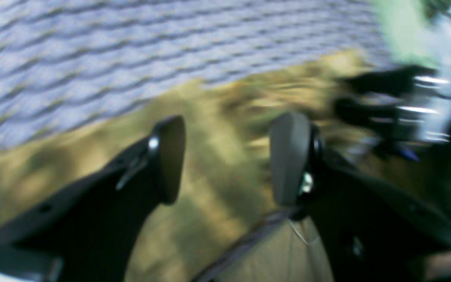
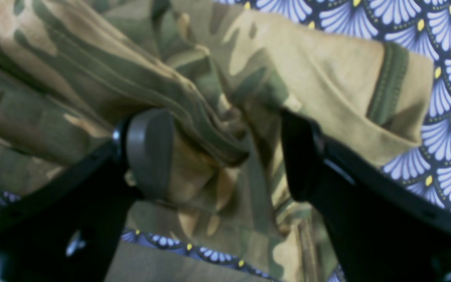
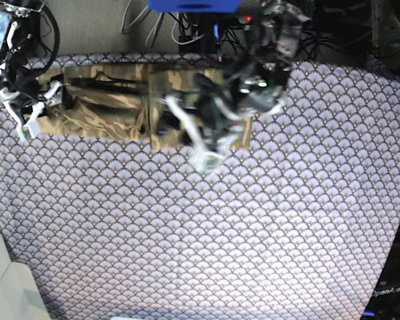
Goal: Fold the T-shirt properly
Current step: 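Lay the folded strip end down and hold it with the left gripper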
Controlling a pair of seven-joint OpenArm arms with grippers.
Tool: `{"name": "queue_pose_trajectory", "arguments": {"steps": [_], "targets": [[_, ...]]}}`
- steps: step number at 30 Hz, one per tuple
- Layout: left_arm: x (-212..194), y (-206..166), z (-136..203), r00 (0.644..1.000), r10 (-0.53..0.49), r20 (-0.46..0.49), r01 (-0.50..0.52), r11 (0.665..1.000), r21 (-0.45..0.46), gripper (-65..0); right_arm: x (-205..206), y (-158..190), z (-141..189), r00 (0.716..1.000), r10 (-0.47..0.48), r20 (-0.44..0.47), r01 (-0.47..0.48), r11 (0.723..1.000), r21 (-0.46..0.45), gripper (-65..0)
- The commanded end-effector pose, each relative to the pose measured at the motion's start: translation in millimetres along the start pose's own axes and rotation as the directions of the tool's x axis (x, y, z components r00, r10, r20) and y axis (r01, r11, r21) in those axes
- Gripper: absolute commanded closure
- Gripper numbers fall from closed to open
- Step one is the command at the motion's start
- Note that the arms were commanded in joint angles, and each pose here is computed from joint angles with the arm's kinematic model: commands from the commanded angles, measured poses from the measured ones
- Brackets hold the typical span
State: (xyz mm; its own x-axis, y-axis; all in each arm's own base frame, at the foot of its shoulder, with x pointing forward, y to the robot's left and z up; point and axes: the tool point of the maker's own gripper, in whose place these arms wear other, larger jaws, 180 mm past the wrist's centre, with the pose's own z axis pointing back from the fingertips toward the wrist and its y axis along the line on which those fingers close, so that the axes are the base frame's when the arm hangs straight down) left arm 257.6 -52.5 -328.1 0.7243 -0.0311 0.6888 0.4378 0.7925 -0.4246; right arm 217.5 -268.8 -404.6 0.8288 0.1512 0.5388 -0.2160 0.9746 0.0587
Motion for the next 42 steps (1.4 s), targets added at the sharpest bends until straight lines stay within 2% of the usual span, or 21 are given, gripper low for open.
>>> {"name": "queue_pose_trajectory", "arguments": {"steps": [1, 5, 9, 11, 13, 16, 23, 27, 32, 40, 42], "targets": [[1.3, 7.8, 8.3, 1.0, 0.011, 0.019, -0.011, 1.0, 0.019, -33.7, 12.5, -6.8, 5.8, 0.999, 0.018, 0.035, -0.017, 1.0, -0.016, -44.1], [-13.4, 42.6, 27.0, 1.0, 0.029, 0.007, -0.029, 0.994, 0.107, -31.3, 15.0, -8.1, 7.3, 0.999, 0.022, 0.041, -0.021, 1.0, -0.021, -44.1], [-29.5, 72.1, 26.3, 0.997, 0.074, -0.032, -0.067, 0.983, 0.17, -16.6, 22.5, -10.9, 13.1, 0.997, 0.042, 0.059, -0.04, 0.999, -0.036, -44.3], [-33.5, 82.0, 23.6, 0.994, 0.102, -0.04, -0.093, 0.978, 0.189, -12.7, 30.6, -9.7, 18.4, 0.995, 0.066, 0.078, -0.063, 0.997, -0.047, -44.4], [-36.6, 88.2, 18.8, 0.992, 0.115, -0.054, -0.102, 0.975, 0.198, -12.3, 37.4, -8.4, 23.8, 0.992, 0.089, 0.091, -0.084, 0.995, -0.058, -44.4], [-43.0, 97.1, 11.0, 0.988, 0.134, -0.08, -0.115, 0.971, 0.21, -12.2, 36.2, -17.2, 32.7, 0.994, 0.095, 0.06, -0.089, 0.992, -0.093, -44.4], [-43.7, 108.0, -0.8, 0.984, 0.145, -0.106, -0.119, 0.968, 0.22, -12.1, 40.4, -63.6, 61.6, 0.999, -0.006, 0.044, 0.016, 0.974, -0.224, -44.4], [-42.5, 105.7, -0.7, 0.985, 0.14, -0.104, -0.115, 0.97, 0.215, -12.1, 38.2, -74.8, 69.7, 0.999, -0.04, 0.031, 0.047, 0.966, -0.255, -44.4], [-46.7, 104.9, 0.0, 0.983, 0.145, -0.112, -0.118, 0.969, 0.215, -12.1, 34.5, -71.5, 64.2, 0.998, -0.056, 0.025, 0.06, 0.969, -0.24, -44.4], [-48.7, 104.7, 0.3, 0.982, 0.145, -0.12, -0.117, 0.97, 0.215, -12.1, -1.8, -81.5, 25.0, 0.974, -0.217, -0.068, 0.206, 0.968, -0.146, -44.4], [-53.1, 104.1, 0.9, 0.98, 0.15, -0.127, -0.121, 0.969, 0.216, -12.1, -1.5, -84.8, 19.5, 0.969, -0.239, -0.062, 0.229, 0.964, -0.133, -44.4]]}}
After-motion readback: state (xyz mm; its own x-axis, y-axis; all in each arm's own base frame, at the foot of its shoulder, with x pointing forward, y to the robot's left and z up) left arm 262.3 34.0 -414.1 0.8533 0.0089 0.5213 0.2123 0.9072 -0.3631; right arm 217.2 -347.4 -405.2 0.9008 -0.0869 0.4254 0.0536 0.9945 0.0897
